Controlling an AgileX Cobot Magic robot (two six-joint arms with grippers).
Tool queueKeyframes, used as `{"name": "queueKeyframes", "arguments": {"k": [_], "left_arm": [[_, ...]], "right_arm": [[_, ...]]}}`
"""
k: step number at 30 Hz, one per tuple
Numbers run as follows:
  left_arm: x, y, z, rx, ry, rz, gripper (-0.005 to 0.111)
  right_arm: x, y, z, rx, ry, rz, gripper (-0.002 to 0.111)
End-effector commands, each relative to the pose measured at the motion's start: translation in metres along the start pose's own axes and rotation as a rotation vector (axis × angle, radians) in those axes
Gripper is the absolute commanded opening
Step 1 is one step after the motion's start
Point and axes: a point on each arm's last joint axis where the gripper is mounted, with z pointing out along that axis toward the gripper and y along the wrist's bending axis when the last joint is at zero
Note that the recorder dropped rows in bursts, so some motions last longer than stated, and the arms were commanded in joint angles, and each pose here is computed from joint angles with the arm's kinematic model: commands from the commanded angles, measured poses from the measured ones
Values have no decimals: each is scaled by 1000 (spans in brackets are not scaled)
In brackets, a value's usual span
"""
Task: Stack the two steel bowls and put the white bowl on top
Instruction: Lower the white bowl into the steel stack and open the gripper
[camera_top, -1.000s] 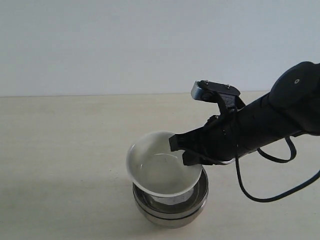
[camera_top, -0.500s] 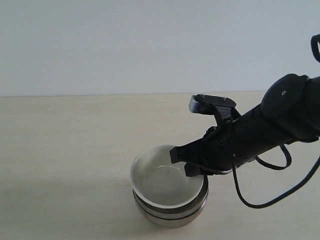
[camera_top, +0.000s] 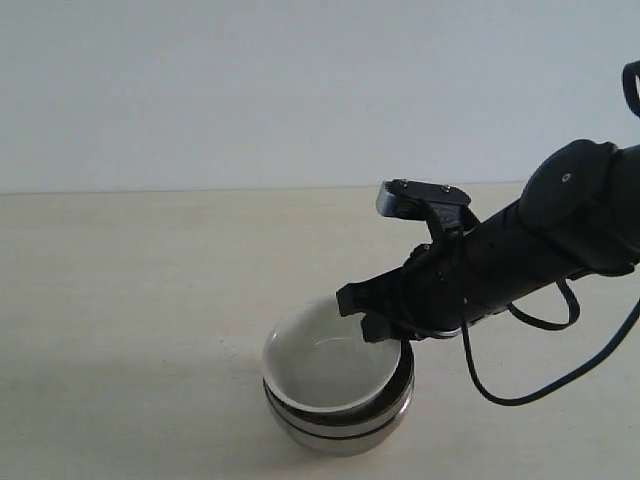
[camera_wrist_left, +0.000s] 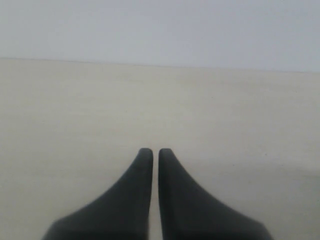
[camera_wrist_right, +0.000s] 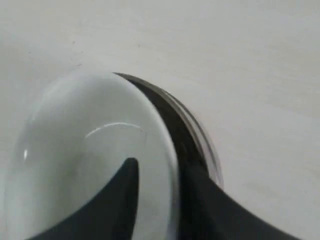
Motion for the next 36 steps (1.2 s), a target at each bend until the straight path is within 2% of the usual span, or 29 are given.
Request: {"name": "queueKeyframes", "arguments": {"k": [1, 3, 13, 28, 31, 35, 36], "left_arm": [[0, 0, 0, 5, -7, -4, 4], [0, 0, 0, 5, -7, -4, 4], [0, 0, 0, 5, -7, -4, 4], [0, 0, 0, 5, -7, -4, 4], [0, 0, 0, 5, -7, -4, 4], [0, 0, 0, 5, -7, -4, 4], [0, 0, 0, 5, -7, -4, 4]], "right_arm": [[-12, 8, -6, -41, -5, 12, 51], [-16, 12, -8, -60, 1, 5, 55], [-37, 29, -21, -134, -1, -20, 55], [-33, 20, -21, -36, 54, -85, 55], [-30, 21, -21, -48, 82, -78, 41], [-23, 27, -19, -73, 141, -103, 0], [-21, 31, -18, -79, 143, -112, 0]]}}
